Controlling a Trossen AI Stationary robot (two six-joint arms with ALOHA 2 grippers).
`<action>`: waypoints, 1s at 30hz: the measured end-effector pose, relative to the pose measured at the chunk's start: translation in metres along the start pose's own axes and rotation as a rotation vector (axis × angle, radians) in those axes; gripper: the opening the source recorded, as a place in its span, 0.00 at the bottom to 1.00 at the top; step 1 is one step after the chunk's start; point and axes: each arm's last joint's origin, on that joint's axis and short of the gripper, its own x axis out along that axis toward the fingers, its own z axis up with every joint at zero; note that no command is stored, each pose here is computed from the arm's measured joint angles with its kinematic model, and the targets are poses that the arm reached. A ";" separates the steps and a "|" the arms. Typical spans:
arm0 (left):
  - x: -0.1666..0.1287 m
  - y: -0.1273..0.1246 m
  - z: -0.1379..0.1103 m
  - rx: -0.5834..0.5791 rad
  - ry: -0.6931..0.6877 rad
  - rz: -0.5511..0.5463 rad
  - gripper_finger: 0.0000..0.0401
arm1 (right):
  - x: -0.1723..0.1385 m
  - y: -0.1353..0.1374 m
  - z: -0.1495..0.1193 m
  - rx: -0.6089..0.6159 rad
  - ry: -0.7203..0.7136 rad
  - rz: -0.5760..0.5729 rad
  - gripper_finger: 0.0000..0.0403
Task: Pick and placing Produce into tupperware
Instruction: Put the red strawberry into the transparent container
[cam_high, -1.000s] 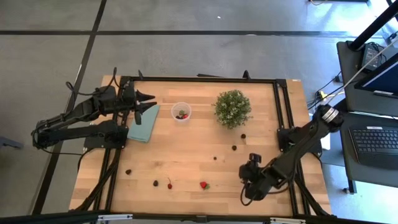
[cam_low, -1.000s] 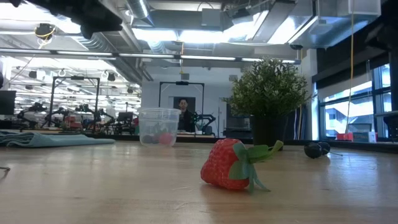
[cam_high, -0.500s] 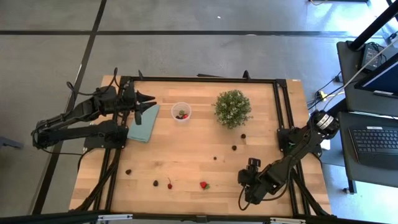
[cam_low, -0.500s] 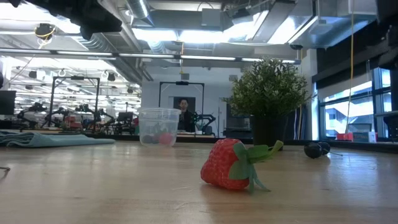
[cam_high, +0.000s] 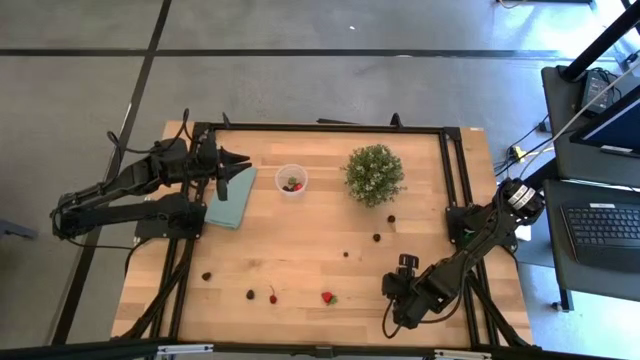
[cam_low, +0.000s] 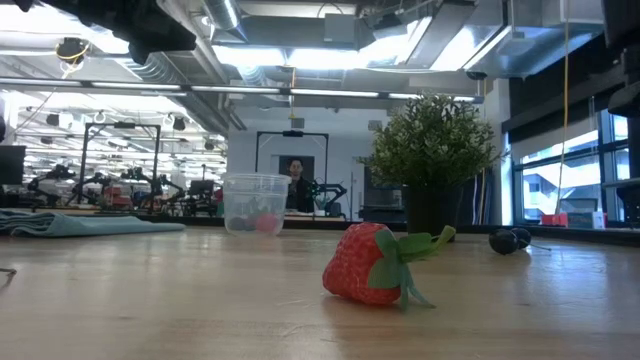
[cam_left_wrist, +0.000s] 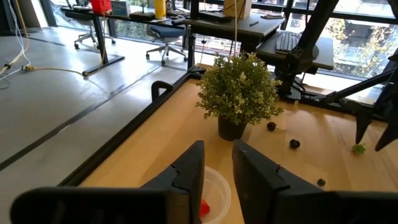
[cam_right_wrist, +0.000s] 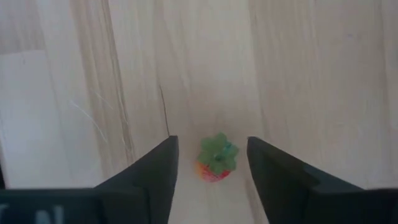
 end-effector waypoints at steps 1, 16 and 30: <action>0.000 0.000 0.000 0.000 0.000 0.000 0.18 | 0.000 0.000 0.000 -0.001 0.000 -0.001 0.46; 0.000 0.000 -0.001 -0.001 0.006 0.000 0.13 | 0.017 0.002 -0.004 -0.023 0.037 -0.054 0.34; 0.000 0.000 -0.001 0.000 0.005 0.000 0.07 | 0.017 0.002 -0.004 -0.023 0.039 -0.055 0.06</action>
